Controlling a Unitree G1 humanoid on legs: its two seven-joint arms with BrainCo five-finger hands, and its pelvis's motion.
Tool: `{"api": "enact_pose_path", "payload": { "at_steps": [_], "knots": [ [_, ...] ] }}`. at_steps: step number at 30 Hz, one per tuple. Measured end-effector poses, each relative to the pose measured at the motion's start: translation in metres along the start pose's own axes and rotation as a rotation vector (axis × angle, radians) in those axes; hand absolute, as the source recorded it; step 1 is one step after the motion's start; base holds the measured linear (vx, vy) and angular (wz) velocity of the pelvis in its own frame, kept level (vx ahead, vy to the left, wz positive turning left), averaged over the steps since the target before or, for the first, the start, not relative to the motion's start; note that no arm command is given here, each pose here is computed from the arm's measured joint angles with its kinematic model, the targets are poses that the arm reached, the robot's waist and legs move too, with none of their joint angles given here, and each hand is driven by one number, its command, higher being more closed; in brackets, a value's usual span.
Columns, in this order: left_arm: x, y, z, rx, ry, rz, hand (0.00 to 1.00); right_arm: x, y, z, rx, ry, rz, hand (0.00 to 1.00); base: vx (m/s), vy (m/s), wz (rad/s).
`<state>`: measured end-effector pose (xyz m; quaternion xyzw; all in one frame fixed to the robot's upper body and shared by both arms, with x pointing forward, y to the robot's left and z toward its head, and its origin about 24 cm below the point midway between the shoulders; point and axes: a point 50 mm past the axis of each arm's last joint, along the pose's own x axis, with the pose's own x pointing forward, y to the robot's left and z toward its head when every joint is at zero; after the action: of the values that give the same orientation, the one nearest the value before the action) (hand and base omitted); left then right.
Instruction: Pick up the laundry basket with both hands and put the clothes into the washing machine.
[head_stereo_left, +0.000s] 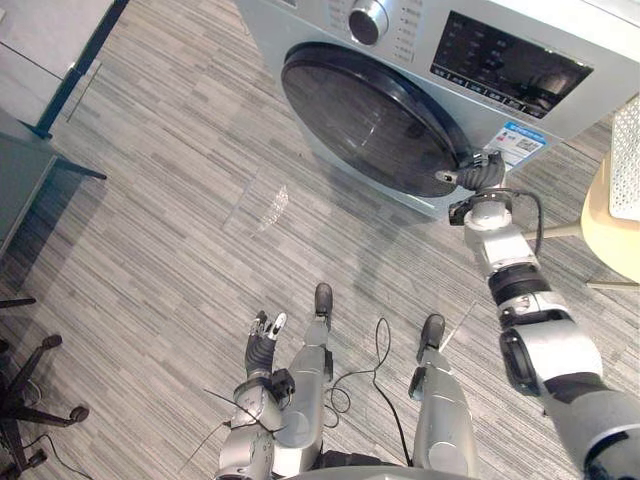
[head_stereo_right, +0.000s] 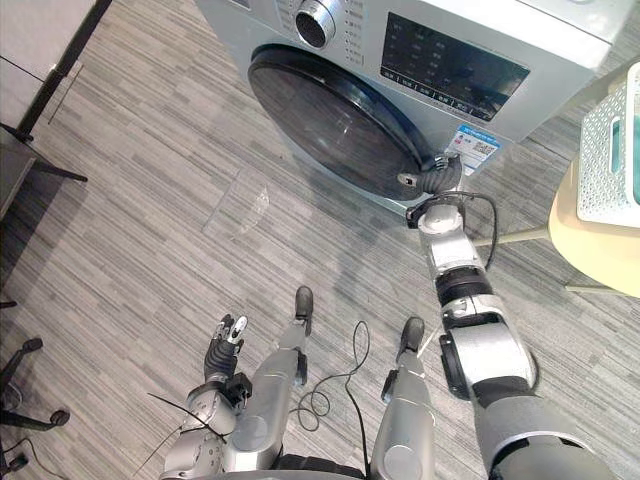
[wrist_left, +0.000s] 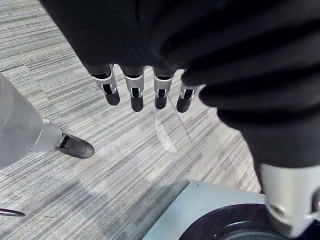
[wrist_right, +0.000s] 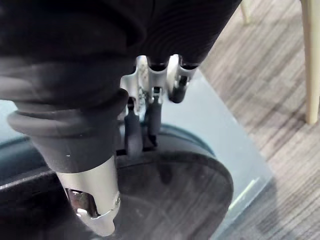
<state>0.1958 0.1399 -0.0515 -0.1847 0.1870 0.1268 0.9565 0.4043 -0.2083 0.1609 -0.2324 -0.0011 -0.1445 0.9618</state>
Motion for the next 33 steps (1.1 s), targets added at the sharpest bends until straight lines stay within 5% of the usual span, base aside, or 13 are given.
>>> {"api": "enact_pose_path", "payload": {
  "at_steps": [7, 13, 14, 20, 21, 25, 33],
  "knots": [
    [-0.004, -0.016, -0.014, 0.068, 0.062, -0.2, 0.0, 0.007, -0.032, 0.002, -0.365, 0.054, 0.403, 0.0, -0.05, -0.111, 0.18],
    [-0.006, -0.015, -0.017, 0.111, 0.08, -0.25, 0.0, -0.006, -0.039, -0.021, -0.255, 0.176, 0.598, 0.0, -0.04, -0.094, 0.11],
    [-0.005, -0.014, -0.018, 0.112, 0.082, -0.247, 0.0, -0.01, -0.034, -0.027, -0.219, 0.188, 0.64, 1.0, 0.0, -0.045, -0.01],
    [-0.005, -0.012, -0.019, 0.113, 0.088, -0.239, 0.0, -0.039, 0.027, -0.049, 0.083, 0.226, 0.881, 1.0, 0.04, -0.038, 0.03],
    [-0.005, -0.011, -0.019, 0.113, 0.088, -0.235, 0.0, -0.045, 0.04, -0.052, 0.208, 0.227, 0.899, 0.0, 0.07, -0.037, 0.09],
    [-0.001, -0.012, -0.016, 0.11, 0.081, -0.231, 0.0, -0.055, 0.08, -0.03, 0.555, 0.138, 0.921, 0.0, 0.08, -0.029, 0.12],
    [0.012, -0.012, 0.004, 0.104, 0.01, -0.215, 0.0, -0.064, 0.081, -0.054, 0.601, 0.163, 0.87, 0.0, 0.01, -0.001, 0.01]
  ]
}}
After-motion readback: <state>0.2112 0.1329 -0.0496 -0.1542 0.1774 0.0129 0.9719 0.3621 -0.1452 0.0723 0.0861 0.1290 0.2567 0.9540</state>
